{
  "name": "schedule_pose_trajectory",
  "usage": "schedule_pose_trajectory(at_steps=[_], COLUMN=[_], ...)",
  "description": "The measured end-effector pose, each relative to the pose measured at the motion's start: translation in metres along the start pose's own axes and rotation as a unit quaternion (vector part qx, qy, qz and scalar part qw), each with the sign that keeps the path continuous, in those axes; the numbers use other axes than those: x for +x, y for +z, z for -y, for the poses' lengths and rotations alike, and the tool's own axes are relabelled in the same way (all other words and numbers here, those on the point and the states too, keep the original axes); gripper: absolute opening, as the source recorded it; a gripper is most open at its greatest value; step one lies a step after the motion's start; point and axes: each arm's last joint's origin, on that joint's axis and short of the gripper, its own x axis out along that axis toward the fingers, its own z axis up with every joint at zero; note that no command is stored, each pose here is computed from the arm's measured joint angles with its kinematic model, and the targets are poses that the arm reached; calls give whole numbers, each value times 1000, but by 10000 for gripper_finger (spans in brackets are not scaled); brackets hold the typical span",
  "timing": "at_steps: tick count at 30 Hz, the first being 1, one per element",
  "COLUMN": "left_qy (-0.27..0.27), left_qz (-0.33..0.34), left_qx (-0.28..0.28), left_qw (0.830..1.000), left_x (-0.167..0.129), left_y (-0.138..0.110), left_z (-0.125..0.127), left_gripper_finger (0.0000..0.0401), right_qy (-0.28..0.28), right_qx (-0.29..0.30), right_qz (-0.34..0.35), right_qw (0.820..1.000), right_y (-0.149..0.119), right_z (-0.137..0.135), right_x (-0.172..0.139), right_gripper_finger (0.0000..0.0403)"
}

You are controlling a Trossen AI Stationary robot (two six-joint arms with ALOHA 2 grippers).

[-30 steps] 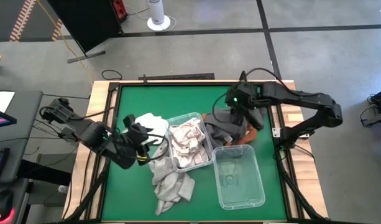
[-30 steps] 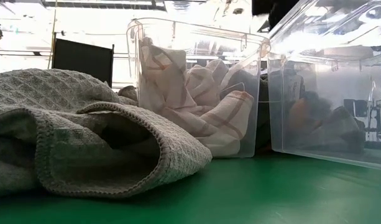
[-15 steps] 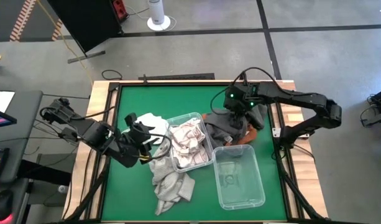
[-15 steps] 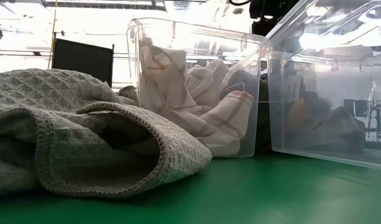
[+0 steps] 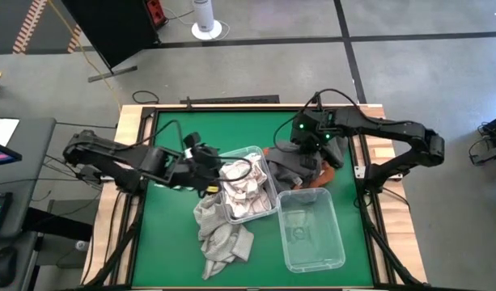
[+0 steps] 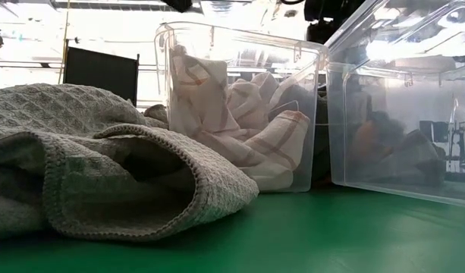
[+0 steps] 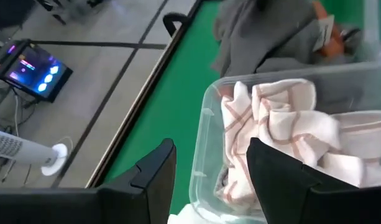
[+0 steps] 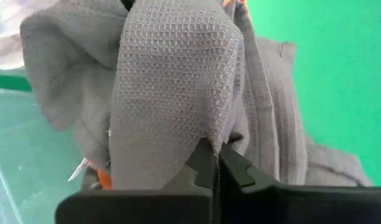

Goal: Sort microfiber towel by color & place in baskets
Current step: Put the grey microfiber towel into the right transparent bin

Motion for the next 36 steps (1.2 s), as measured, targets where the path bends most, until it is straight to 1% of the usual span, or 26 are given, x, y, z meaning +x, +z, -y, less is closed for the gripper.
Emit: schedule_pose_trajectory(at_steps=[2, 4, 6, 9, 12, 14, 16, 19, 24, 26, 28, 32, 36], left_qy=[1, 3, 4, 7, -7, -15, -16, -22, -56, -70, -75, -77, -82], left_qz=[-3, -4, -4, 7, 11, 11, 17, 49, 121, 138, 143, 141, 138], left_qx=[14, 31, 38, 32, 33, 35, 40, 44, 43, 39, 34, 32, 37], left_qw=[1000, 1000, 999, 999, 999, 999, 999, 998, 990, 987, 986, 987, 986], left_x=[7, 12, 14, 17, 22, 25, 28, 31, 30, 31, 32, 34, 35], left_y=[2, 3, 4, 8, 12, 13, 16, 24, 41, 44, 46, 46, 45], left_z=[1, 1, 0, -4, -9, -12, -16, -18, -19, -21, -22, -24, -25], left_gripper_finger=[187, 187, 187, 187, 187, 187, 187, 187, 187, 187, 187, 187, 187], right_qy=[-5, -20, -22, -14, -2, 4, 12, 29, 52, 73, 95, 129, 156], right_qx=[-1, -11, -25, -48, -70, -81, -89, -97, -109, -109, -107, -114, -123], right_qz=[-5, 16, 58, 138, 220, 271, 322, 386, 467, 478, 473, 442, 417], right_qw=[1000, 1000, 998, 989, 973, 959, 942, 917, 876, 869, 869, 880, 887], right_y=[2, 7, 13, 19, 18, 12, 6, -3, -18, -23, -28, -34, -39], right_z=[-2, -7, -14, -29, -42, -48, -53, -60, -69, -73, -77, -86, -94], right_x=[-12, -32, -59, -104, -150, -176, -198, -223, -250, -255, -257, -253, -250], right_gripper_finger=[24, 19, 16, 16, 16, 16, 16, 16, 16, 16, 19, 23, 20])
